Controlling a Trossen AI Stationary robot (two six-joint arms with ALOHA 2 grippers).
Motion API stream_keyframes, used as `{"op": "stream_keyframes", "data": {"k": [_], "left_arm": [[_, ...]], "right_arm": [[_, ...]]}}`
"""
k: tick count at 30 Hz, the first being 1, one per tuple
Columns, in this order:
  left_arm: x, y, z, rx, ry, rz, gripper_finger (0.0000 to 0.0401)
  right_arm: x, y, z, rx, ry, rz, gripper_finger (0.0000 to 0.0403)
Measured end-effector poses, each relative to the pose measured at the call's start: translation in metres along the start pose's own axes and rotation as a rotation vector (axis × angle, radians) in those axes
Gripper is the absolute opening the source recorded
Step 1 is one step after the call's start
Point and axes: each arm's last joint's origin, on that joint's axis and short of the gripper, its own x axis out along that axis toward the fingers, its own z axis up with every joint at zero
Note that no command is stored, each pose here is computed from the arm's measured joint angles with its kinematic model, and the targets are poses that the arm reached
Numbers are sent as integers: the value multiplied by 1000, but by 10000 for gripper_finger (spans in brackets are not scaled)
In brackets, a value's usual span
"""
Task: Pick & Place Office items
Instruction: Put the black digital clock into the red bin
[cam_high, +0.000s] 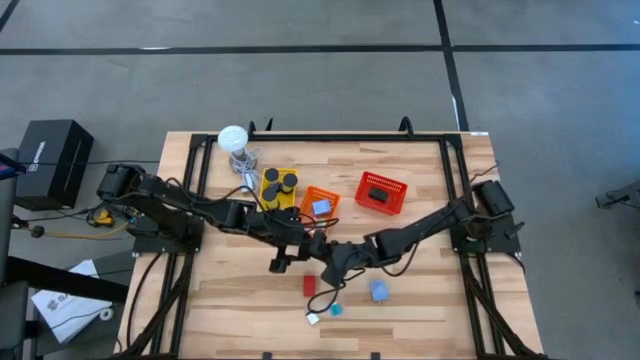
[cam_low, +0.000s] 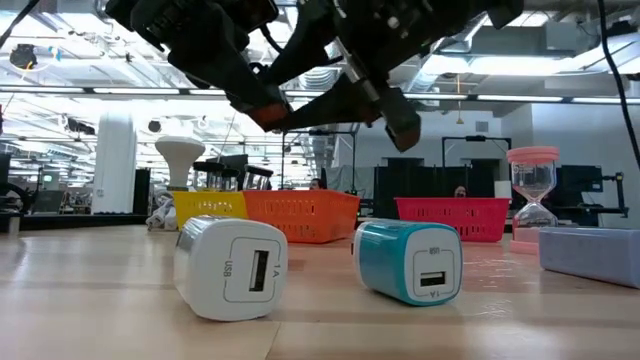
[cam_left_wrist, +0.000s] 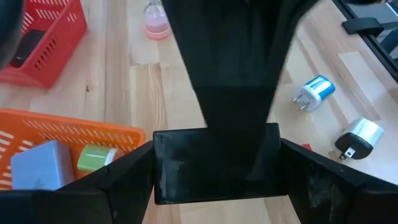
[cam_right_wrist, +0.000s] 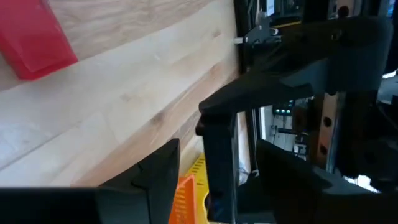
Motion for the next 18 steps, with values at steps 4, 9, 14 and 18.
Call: {"op": "stream_keyframes", "data": {"k": [4, 9, 14, 18], "left_arm": [[0, -1, 1, -1, -10, -39, 306], [0, -2, 2, -3, -21, -53, 303], [0, -2, 2, -3, -24, -55, 306], [0, -2, 2, -3, -25, -58, 305]], "right_arm": [[8, -1, -3, 5, 13, 2, 183], [15, -4, -11, 19, 27, -2, 160], [16, -5, -13, 28, 32, -2, 128], [16, -5, -13, 31, 31, -4, 98]]}}
